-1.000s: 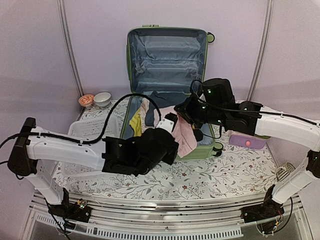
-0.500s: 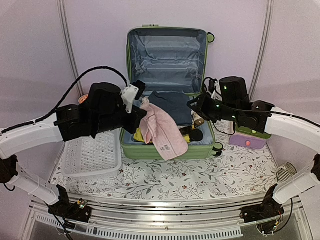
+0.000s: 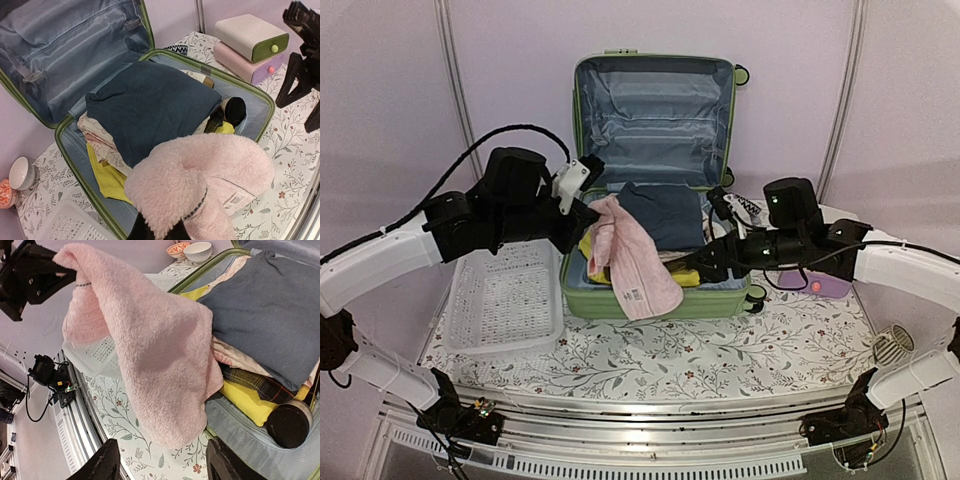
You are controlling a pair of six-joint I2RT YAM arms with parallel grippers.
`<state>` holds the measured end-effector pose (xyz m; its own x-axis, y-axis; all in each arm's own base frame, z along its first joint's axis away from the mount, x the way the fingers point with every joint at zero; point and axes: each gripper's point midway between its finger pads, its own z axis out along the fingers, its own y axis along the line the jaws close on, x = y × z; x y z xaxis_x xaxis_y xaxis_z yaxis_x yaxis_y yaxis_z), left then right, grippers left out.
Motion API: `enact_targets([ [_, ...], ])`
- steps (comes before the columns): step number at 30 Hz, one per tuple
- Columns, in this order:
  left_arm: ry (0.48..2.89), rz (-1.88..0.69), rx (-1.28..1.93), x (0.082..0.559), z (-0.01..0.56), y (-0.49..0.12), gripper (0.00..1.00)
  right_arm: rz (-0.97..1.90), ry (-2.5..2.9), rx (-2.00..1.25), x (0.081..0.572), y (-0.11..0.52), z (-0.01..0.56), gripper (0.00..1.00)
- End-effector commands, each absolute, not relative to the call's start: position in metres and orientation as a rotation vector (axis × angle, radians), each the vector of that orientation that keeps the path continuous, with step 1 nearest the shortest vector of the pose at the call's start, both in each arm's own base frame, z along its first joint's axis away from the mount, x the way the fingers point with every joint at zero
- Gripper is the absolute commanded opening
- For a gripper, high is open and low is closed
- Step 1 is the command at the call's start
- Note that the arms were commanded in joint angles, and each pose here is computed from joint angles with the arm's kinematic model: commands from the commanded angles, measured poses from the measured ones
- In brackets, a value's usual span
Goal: Open, take out, and arrange the luggage
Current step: Adjust the clothes in the opened luggage.
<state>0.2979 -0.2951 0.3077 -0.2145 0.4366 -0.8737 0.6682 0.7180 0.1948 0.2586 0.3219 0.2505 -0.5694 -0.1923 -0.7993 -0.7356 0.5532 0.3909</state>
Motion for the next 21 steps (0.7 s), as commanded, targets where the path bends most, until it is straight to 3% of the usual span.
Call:
enact_targets([
  [1,1.816,-0.249,0.882,0.304,0.318,-0.293,0.00,0.994,1.990,-0.966,0.236,0.325,0.234,0.64],
  [12,1.819,-0.238,0.872,0.307,0.320,-0.291,0.00,0.953,1.882,-1.035,0.238,0.338,0.202,0.71],
  [21,1.818,-0.241,0.859,0.308,0.323,-0.290,0.00,0.711,1.909,-0.988,0.255,0.364,0.181,0.78],
])
